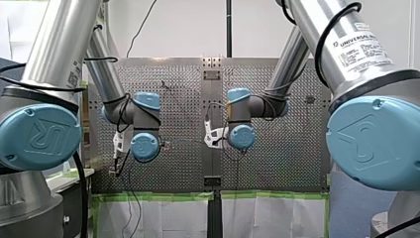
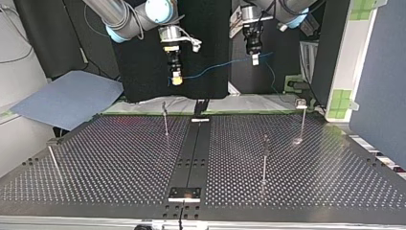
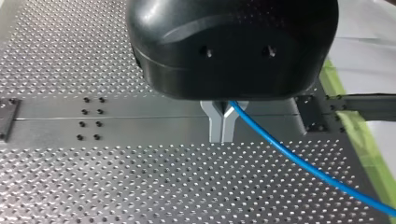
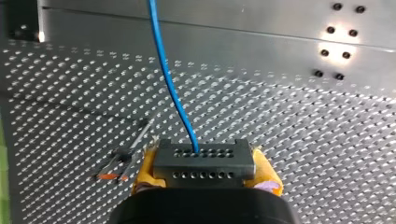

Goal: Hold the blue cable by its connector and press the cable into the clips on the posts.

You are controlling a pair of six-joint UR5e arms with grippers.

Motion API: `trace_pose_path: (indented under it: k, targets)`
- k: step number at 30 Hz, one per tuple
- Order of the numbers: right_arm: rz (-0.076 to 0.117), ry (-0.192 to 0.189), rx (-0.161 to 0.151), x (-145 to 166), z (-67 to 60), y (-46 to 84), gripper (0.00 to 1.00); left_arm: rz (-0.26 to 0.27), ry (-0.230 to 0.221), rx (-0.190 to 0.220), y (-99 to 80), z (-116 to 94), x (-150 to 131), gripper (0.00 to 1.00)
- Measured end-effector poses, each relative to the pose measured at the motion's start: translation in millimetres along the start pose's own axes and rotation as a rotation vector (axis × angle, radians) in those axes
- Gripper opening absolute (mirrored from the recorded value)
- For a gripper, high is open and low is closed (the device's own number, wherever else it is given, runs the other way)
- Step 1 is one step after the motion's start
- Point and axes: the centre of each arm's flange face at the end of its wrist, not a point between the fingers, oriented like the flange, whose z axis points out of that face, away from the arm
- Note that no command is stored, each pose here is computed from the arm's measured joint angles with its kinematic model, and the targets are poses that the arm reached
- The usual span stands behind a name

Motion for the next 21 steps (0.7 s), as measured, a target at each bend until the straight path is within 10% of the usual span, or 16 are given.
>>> trace_pose_path:
  k: [21]
  targets:
    - [-0.041,0.075,0.123,56,33.6,-40.1,0.00,-0.119,-0.132,-0.002,-16.0,52,-111,0.00]
